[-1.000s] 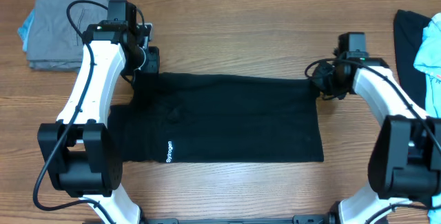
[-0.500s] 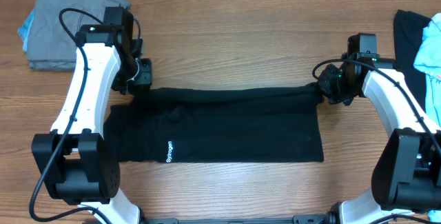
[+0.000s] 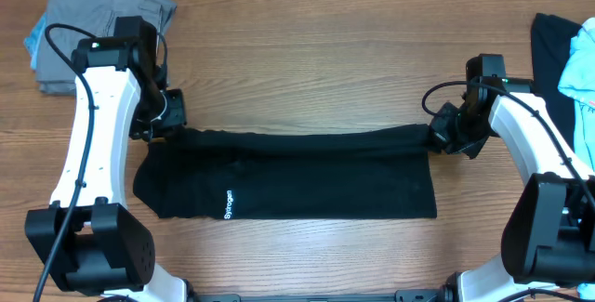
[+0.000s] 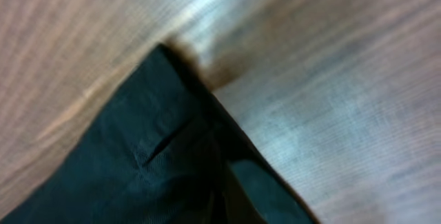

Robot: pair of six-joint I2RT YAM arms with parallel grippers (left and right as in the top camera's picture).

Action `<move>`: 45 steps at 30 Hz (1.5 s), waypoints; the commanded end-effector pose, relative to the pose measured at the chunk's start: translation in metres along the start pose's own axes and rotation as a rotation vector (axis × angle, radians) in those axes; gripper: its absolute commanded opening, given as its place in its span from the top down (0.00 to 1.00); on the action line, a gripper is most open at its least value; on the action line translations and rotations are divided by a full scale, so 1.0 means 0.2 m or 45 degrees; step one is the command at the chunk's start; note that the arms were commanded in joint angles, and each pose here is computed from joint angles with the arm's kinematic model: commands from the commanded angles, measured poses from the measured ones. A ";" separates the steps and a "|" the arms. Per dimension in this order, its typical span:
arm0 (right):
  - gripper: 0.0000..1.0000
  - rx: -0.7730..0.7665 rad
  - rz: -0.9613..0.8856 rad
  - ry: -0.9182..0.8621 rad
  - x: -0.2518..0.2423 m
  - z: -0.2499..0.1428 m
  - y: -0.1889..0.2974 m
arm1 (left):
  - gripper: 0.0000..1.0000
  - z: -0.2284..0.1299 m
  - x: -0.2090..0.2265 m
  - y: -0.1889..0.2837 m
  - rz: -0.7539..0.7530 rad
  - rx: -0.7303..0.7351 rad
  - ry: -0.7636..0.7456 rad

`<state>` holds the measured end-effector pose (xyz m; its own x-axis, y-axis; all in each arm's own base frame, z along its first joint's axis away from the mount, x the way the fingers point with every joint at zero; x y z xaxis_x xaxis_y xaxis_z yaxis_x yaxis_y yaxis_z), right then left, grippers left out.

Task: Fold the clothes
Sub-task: 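Fold the shirt's top half down toward the bottom edge with both grippers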

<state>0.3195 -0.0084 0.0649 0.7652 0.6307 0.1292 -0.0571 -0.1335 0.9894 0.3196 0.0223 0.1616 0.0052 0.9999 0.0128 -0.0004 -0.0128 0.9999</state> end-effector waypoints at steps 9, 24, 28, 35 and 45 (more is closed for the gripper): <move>0.91 0.034 -0.106 -0.026 -0.09 -0.06 0.07 | 0.91 -0.19 0.04 -0.15 0.058 0.187 0.049; 0.25 0.094 -0.224 -0.004 -0.19 -0.12 0.09 | 0.23 -0.28 0.03 -0.27 0.059 0.266 0.101; 0.21 0.076 -0.203 -0.001 -0.17 -0.10 0.09 | 0.23 -0.24 0.00 -0.27 0.013 0.229 0.103; 0.20 0.163 0.094 0.151 0.04 -0.14 0.08 | 0.29 -0.10 -0.13 -0.29 -0.101 0.077 0.015; 0.19 0.101 0.213 0.270 0.21 -0.16 0.04 | 0.29 0.05 -0.40 -0.30 -0.121 -0.090 -0.218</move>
<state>0.3259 0.0294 0.0706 0.6385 0.7209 0.2696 -0.0799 -0.2863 0.9548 0.3288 -0.0421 0.0989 0.1217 0.9909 -0.0577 -0.0492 0.0641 0.9967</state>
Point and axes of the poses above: each gripper's point midway between its finger pads, its own y axis back along the fingers, its own x axis along the line the jaws close on, z = x × y, the point moved 1 cm from there along y, back along the fingers, and after that the axes turned 13 degrees about -y, right-handed, at the moved point
